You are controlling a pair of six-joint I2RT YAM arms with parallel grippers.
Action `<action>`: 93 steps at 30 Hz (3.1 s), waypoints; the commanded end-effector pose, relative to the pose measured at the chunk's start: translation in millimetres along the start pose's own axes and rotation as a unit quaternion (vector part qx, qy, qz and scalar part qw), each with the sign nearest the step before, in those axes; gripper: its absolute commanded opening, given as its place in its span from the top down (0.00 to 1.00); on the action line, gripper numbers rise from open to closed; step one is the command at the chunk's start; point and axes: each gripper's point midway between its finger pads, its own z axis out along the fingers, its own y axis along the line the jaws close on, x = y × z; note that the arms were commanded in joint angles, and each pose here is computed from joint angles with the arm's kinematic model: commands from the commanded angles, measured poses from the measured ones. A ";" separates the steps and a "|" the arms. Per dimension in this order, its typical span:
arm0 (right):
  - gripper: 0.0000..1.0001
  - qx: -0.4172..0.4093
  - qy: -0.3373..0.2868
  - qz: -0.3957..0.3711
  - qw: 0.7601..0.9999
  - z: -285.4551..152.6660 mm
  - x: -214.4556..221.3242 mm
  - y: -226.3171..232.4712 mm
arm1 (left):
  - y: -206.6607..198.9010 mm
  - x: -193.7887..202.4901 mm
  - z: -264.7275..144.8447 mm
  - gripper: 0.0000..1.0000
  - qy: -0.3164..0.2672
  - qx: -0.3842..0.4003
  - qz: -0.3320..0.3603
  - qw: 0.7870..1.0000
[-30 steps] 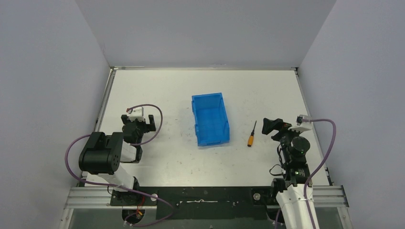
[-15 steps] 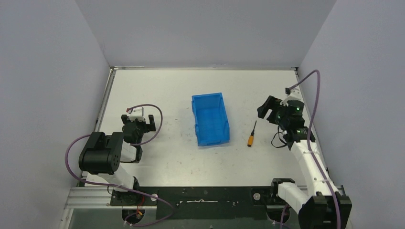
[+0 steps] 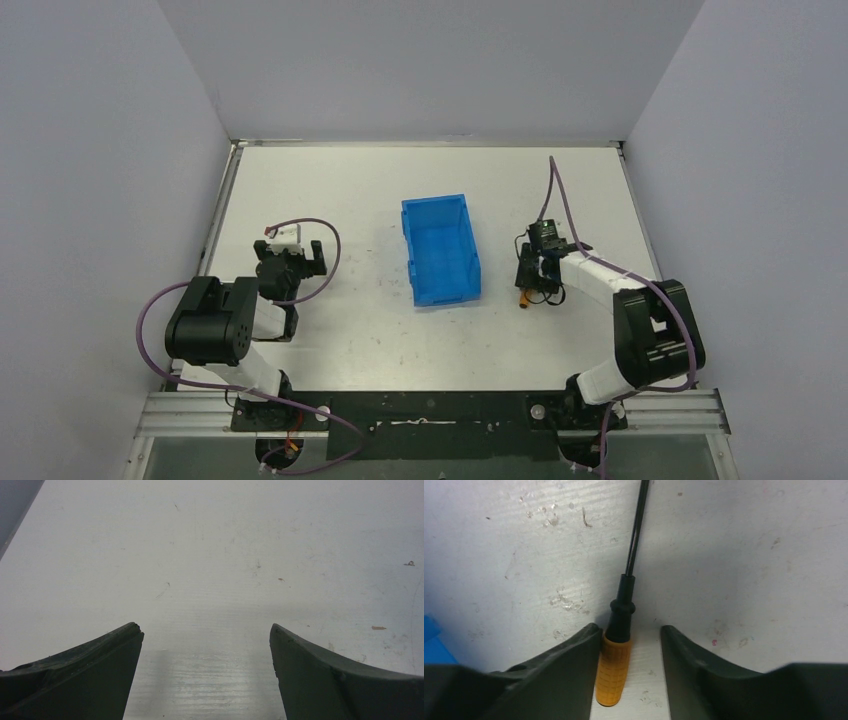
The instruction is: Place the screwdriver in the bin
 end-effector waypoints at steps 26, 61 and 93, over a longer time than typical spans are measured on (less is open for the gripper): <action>1.00 -0.192 -0.272 -0.213 0.918 -185.5 -112.8 200.1 | 0.0 -16.4 4.3 0.03 -0.027 0.001 -0.001 1.000; 0.52 -0.113 -0.152 -0.239 0.952 -59.2 -53.8 231.9 | -0.2 -16.5 4.3 0.03 -0.027 0.001 -0.001 1.000; 0.00 -0.031 -0.483 0.085 0.871 -87.2 -102.0 -56.7 | -0.6 -17.1 4.4 0.03 -0.028 0.002 -0.001 1.000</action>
